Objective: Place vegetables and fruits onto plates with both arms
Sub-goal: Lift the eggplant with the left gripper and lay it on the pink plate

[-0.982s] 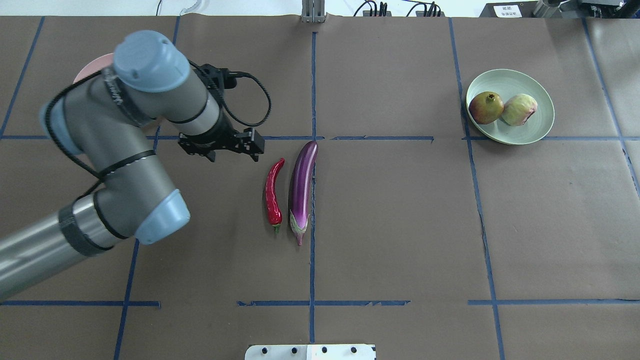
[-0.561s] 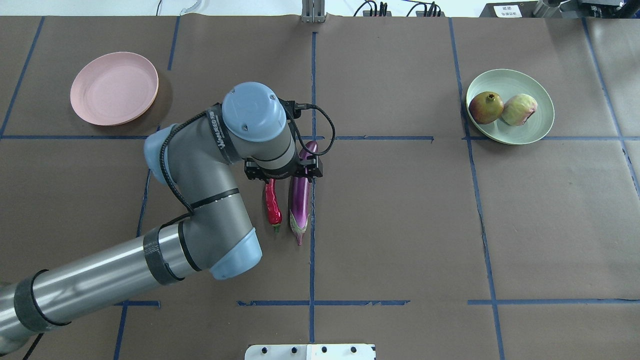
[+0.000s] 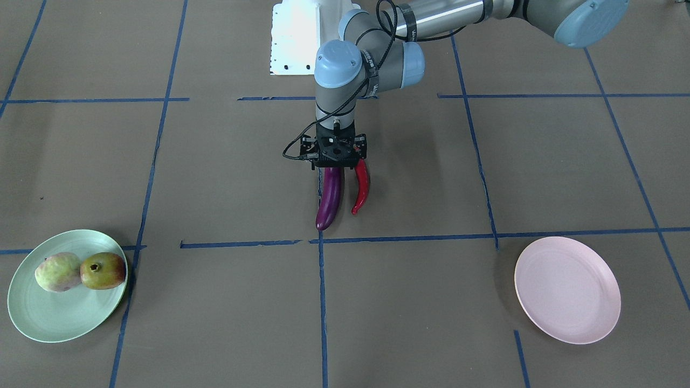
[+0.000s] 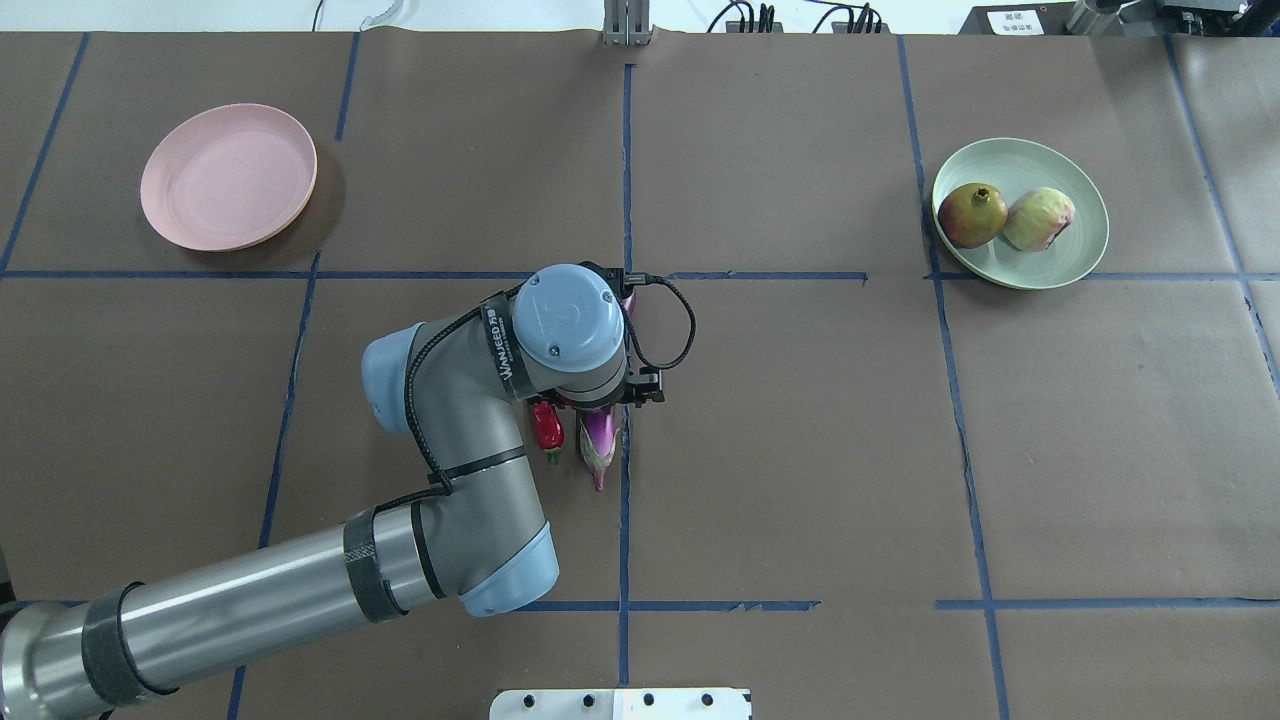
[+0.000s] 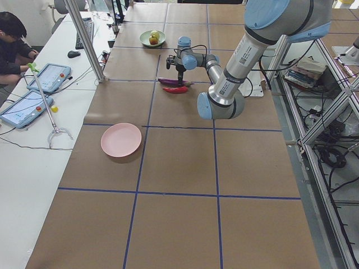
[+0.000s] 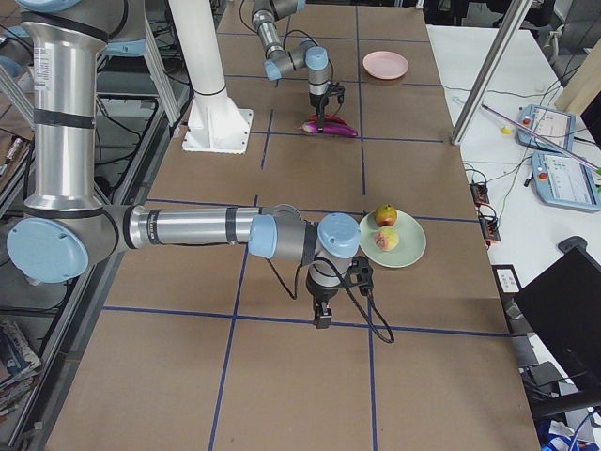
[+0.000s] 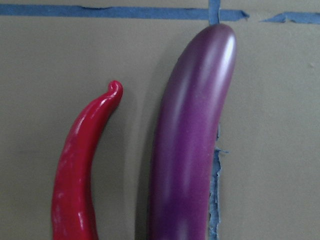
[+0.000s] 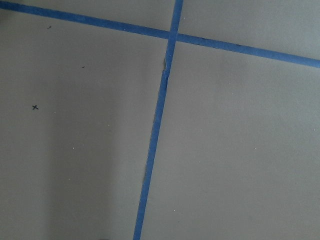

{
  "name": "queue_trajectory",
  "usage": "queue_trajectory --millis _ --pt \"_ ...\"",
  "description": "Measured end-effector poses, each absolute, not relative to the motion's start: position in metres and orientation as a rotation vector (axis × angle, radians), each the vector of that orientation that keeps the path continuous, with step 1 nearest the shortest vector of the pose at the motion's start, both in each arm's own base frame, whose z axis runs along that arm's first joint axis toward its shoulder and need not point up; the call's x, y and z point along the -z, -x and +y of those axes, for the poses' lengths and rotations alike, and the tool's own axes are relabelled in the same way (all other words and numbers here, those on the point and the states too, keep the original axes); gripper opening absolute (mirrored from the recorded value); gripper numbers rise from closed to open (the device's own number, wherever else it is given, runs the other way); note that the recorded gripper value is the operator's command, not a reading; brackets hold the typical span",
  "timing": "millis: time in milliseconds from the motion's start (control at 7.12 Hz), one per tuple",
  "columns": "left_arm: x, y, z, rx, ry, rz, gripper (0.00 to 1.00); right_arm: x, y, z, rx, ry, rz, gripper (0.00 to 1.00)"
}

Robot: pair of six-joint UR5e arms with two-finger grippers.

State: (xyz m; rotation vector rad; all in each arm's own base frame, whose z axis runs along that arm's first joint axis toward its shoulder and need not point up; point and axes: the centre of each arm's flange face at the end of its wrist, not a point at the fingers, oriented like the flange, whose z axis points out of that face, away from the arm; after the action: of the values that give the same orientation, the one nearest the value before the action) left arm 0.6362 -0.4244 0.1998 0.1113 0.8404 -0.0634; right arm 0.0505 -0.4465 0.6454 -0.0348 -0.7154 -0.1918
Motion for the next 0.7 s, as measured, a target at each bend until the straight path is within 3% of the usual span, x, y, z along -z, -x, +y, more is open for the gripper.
queue_trajectory --millis 140,702 --pt "-0.202 -0.640 -0.425 0.069 -0.113 0.847 0.02 -0.645 -0.050 -0.446 0.193 0.034 -0.715 1.00" --pt "-0.177 -0.602 -0.452 0.135 -0.148 0.909 0.00 -0.645 -0.050 -0.447 0.194 0.032 -0.715 1.00"
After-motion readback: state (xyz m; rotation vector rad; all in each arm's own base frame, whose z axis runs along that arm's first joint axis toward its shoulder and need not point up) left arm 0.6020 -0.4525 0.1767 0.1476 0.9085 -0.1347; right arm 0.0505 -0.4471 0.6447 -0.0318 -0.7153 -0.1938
